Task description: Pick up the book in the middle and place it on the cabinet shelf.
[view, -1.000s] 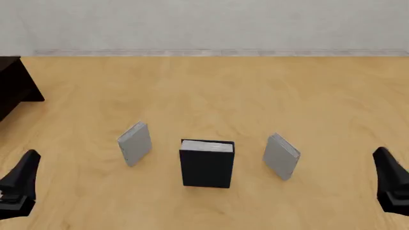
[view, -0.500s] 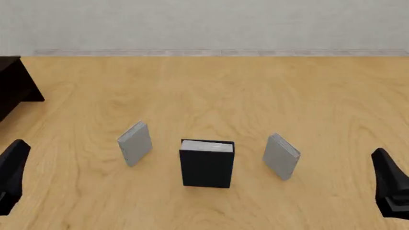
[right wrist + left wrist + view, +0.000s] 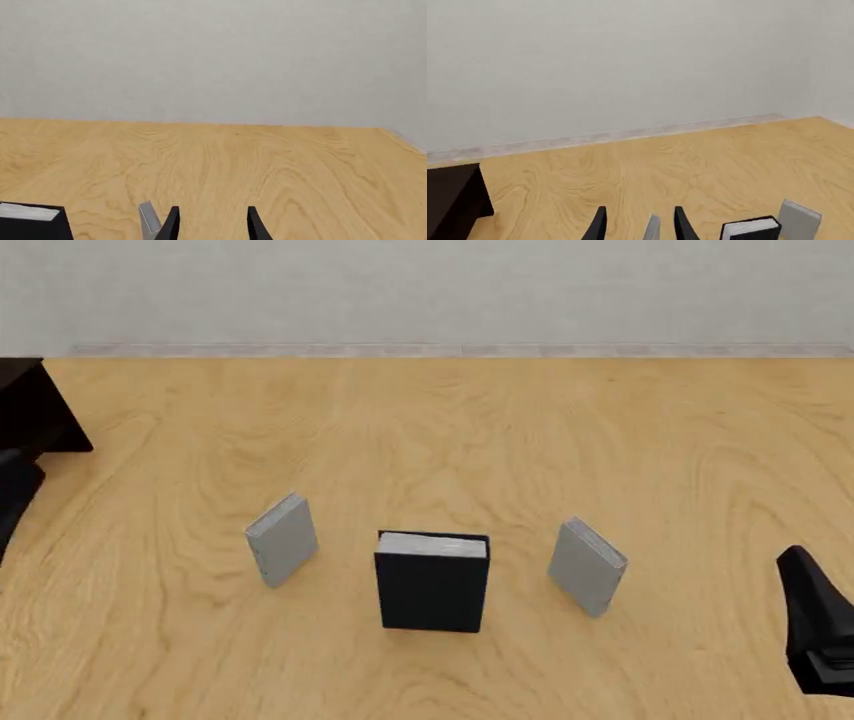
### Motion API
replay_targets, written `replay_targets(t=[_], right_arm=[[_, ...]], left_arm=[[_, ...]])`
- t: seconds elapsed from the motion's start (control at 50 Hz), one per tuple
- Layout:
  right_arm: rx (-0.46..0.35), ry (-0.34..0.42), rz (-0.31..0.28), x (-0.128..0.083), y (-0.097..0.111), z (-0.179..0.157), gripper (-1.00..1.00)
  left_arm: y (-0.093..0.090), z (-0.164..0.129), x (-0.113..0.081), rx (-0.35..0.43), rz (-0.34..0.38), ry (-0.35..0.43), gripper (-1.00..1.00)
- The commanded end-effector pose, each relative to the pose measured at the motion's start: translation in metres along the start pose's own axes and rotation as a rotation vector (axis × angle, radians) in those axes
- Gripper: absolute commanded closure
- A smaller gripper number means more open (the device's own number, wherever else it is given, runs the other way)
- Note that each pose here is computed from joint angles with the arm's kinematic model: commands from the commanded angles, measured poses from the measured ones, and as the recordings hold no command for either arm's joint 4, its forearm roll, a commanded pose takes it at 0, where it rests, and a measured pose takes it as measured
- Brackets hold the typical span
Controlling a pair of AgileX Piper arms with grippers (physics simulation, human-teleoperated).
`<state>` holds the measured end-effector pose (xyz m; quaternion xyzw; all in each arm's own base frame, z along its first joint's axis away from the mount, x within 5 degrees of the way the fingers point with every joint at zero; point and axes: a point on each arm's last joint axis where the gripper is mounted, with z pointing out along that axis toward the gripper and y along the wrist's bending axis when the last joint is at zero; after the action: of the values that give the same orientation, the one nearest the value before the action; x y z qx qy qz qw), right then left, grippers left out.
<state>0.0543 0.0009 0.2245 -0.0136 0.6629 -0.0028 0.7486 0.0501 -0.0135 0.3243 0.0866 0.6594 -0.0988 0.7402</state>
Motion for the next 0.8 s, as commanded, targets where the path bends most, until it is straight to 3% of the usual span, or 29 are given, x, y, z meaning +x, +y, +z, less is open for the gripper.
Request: replay_targets(t=[0.02, 0.06, 0.18, 0.24, 0.36, 0.4, 0.42, 0.46, 0.5, 0.74, 0.8], right_arm=[[-0.024, -0.020, 0.026, -0.004, 0.001, 0.000, -1.00], [-0.033, -0.026, 0.021, -0.006, 0.002, 0.000, -1.00], [-0.050, -0.031, 0.034, -0.006, 0.003, 0.000, -1.00], [-0.051, -0.032, 0.041, -0.006, 0.003, -0.001, -1.00], [-0.062, -0.033, 0.037, -0.008, 0.003, -0.001, -1.00], [-0.061, -0.035, 0.037, -0.008, 0.003, -0.001, -1.00], [-0.060, -0.036, 0.040, -0.008, 0.003, -0.001, -1.00], [-0.060, -0.037, 0.041, -0.008, 0.003, -0.001, -1.00], [-0.059, -0.036, 0.043, -0.007, 0.003, -0.001, -1.00], [-0.063, -0.038, 0.042, -0.009, 0.003, -0.001, -1.00], [-0.065, -0.037, 0.039, -0.007, 0.003, -0.001, -1.00]], left_arm=[[-0.017, 0.038, -0.010, 0.193, 0.102, 0.074, -1.00], [-0.021, 0.043, -0.014, 0.224, 0.094, 0.083, -1.00], [-0.036, 0.059, -0.019, 0.336, 0.188, 0.120, -1.00], [-0.043, 0.076, -0.018, 0.349, 0.180, 0.180, -1.00], [-0.059, 0.090, -0.023, 0.431, 0.236, 0.205, -1.00], [-0.065, 0.095, -0.026, 0.457, 0.223, 0.218, -1.00], [-0.071, 0.099, -0.024, 0.488, 0.285, 0.221, -1.00], [-0.076, 0.101, -0.024, 0.509, 0.292, 0.228, -1.00], [-0.078, 0.106, -0.031, 0.509, 0.275, 0.234, -1.00], [-0.107, 0.143, -0.034, 0.578, 0.368, 0.336, -1.00], [-0.111, 0.145, -0.042, 0.592, 0.376, 0.328, -1.00]])
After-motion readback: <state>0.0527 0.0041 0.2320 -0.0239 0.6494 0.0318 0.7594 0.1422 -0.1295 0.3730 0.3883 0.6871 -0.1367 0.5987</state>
